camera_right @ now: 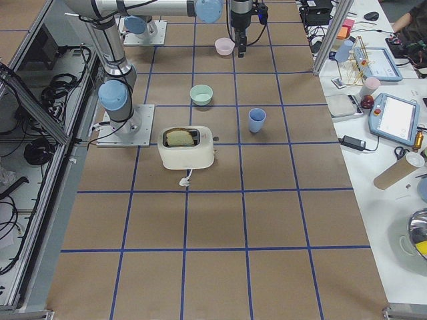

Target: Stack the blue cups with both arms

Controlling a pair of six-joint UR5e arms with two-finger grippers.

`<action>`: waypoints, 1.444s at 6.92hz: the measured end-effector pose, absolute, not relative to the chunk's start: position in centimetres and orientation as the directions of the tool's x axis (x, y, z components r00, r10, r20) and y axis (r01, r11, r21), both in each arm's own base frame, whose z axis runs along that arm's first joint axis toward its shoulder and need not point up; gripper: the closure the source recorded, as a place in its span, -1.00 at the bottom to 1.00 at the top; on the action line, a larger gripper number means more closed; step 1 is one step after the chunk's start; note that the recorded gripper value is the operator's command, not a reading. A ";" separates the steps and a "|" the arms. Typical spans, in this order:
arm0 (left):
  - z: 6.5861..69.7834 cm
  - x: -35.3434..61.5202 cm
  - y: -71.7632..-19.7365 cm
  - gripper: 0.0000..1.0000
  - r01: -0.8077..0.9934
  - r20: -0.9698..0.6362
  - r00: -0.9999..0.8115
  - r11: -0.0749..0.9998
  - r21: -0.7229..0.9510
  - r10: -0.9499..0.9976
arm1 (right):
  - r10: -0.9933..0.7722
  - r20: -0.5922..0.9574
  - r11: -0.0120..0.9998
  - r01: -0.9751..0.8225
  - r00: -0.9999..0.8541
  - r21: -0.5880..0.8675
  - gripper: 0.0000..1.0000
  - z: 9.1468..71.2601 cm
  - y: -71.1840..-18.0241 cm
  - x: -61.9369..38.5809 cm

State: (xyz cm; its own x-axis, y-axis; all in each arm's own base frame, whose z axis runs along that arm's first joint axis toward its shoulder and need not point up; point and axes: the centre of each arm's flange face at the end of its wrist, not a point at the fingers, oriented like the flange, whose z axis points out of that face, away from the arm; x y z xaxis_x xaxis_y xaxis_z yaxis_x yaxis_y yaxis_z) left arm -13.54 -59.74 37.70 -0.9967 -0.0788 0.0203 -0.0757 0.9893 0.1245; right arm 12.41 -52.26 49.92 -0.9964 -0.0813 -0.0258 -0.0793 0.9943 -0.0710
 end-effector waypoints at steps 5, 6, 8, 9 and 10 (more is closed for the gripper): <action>25.5 -13.7 -61.3 1.00 -0.058 0.016 -0.998 0.994 0.098 -0.060 | -0.082 -0.024 0.994 -0.080 -0.996 -0.070 -1.00 49.9 -52.3 12.4; 25.3 -13.8 -61.2 1.00 -0.058 0.015 -0.998 0.994 0.092 -0.060 | -0.083 -0.024 0.994 -0.081 -0.996 -0.070 -1.00 49.9 -52.3 12.4; 26.3 -14.7 -61.5 1.00 -0.050 0.023 -0.998 0.997 0.066 -0.052 | -0.083 -0.024 0.994 -0.081 -0.996 -0.070 -1.00 49.9 -52.2 12.4; 28.3 -16.5 -62.4 1.00 -0.054 0.037 -0.998 0.998 0.034 -0.055 | -0.083 -0.024 0.994 -0.081 -0.996 -0.069 -1.00 49.8 -52.2 12.4; 31.2 -19.1 -64.1 1.00 -0.079 0.062 -0.995 0.997 0.010 -0.079 | -0.083 -0.024 0.994 -0.081 -0.996 -0.069 -1.00 49.8 -52.3 12.4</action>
